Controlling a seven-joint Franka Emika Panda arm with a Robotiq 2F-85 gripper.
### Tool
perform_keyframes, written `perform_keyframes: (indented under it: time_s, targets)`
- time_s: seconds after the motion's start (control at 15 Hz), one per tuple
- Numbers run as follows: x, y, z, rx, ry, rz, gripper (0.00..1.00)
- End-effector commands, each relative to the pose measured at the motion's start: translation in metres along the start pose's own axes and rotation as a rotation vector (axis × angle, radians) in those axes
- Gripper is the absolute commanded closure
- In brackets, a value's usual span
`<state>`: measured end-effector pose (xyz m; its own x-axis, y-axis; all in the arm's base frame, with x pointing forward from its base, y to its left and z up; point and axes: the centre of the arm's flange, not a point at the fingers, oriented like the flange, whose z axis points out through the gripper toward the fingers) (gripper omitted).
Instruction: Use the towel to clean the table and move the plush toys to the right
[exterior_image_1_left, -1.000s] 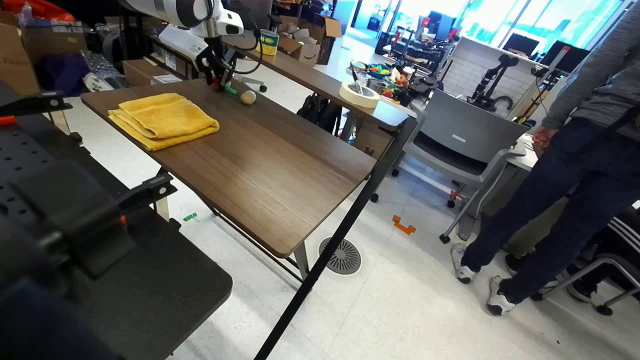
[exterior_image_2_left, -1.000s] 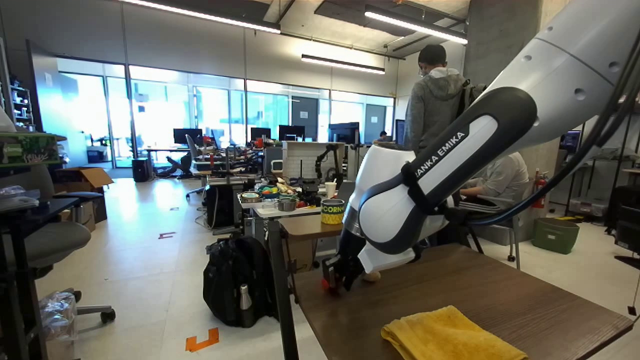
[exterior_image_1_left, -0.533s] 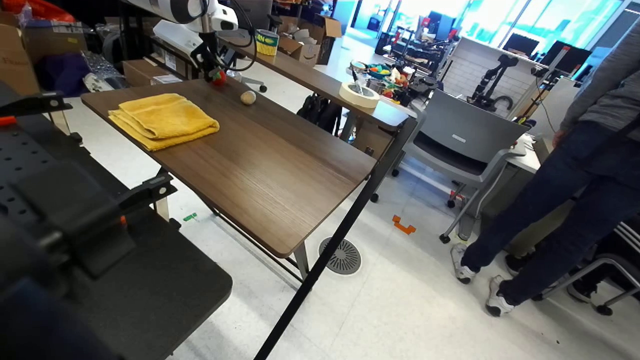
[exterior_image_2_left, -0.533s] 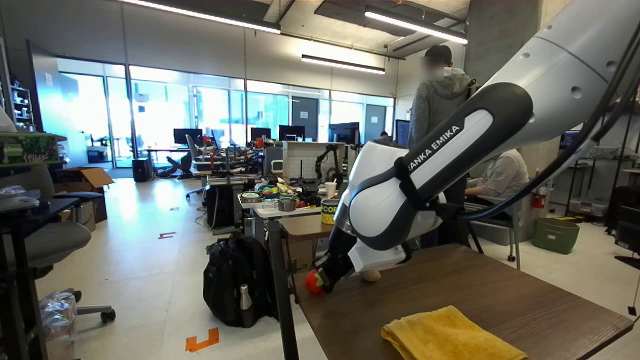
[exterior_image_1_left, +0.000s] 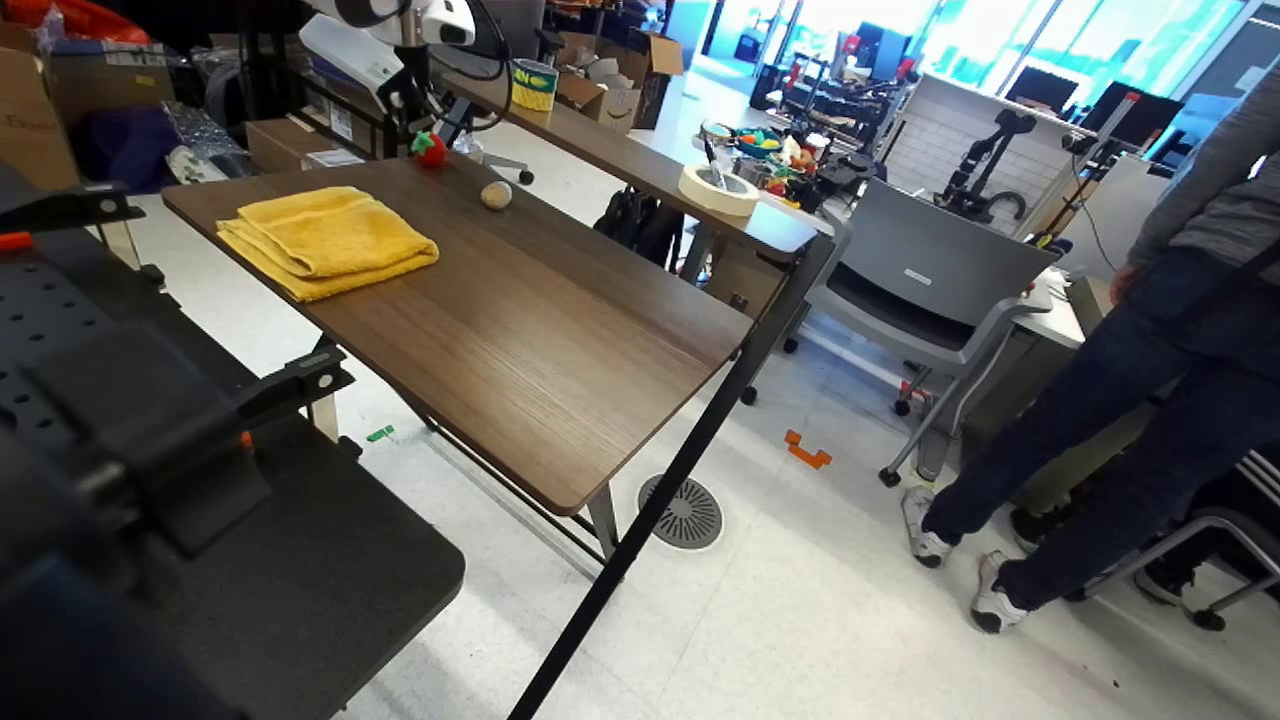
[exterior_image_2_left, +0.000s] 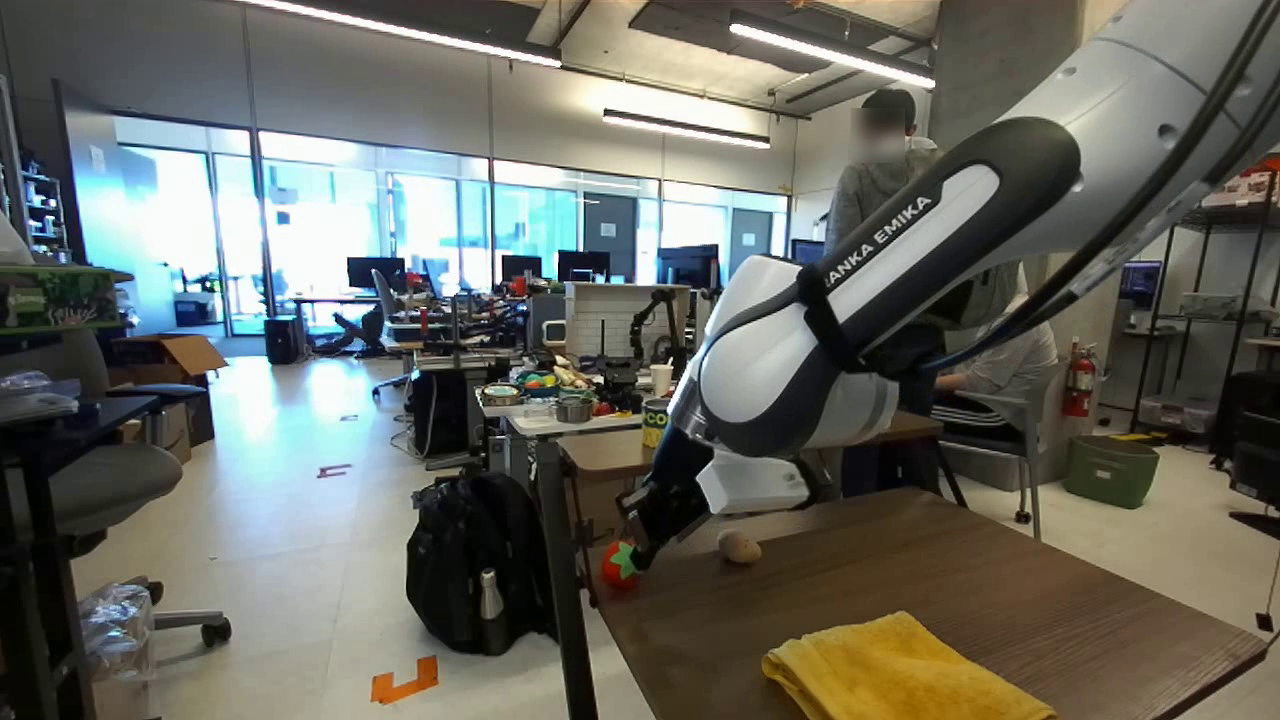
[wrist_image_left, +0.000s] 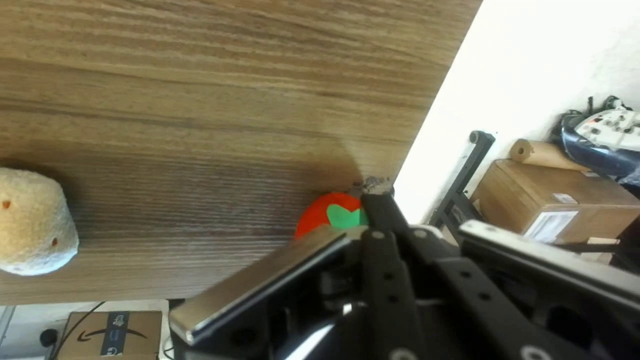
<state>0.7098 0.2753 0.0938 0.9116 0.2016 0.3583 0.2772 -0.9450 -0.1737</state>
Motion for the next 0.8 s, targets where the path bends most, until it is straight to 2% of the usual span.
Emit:
perform_keyframes:
  time_s: [0.0, 0.07, 0.2, 0.4, 0.6, 0.73]
  targets:
    - [-0.007, 0.004, -0.035, 0.026, 0.038, -0.001, 0.68]
    - [-0.002, 0.008, -0.039, -0.005, 0.123, -0.004, 0.60]
    - [0.011, 0.020, -0.038, -0.020, 0.168, 0.014, 0.45]
    - [0.022, 0.043, -0.024, -0.040, 0.149, 0.052, 0.23]
    - [0.029, 0.057, -0.008, -0.022, 0.125, 0.089, 0.01]
    - [0.032, 0.059, 0.001, -0.008, 0.124, 0.100, 0.00]
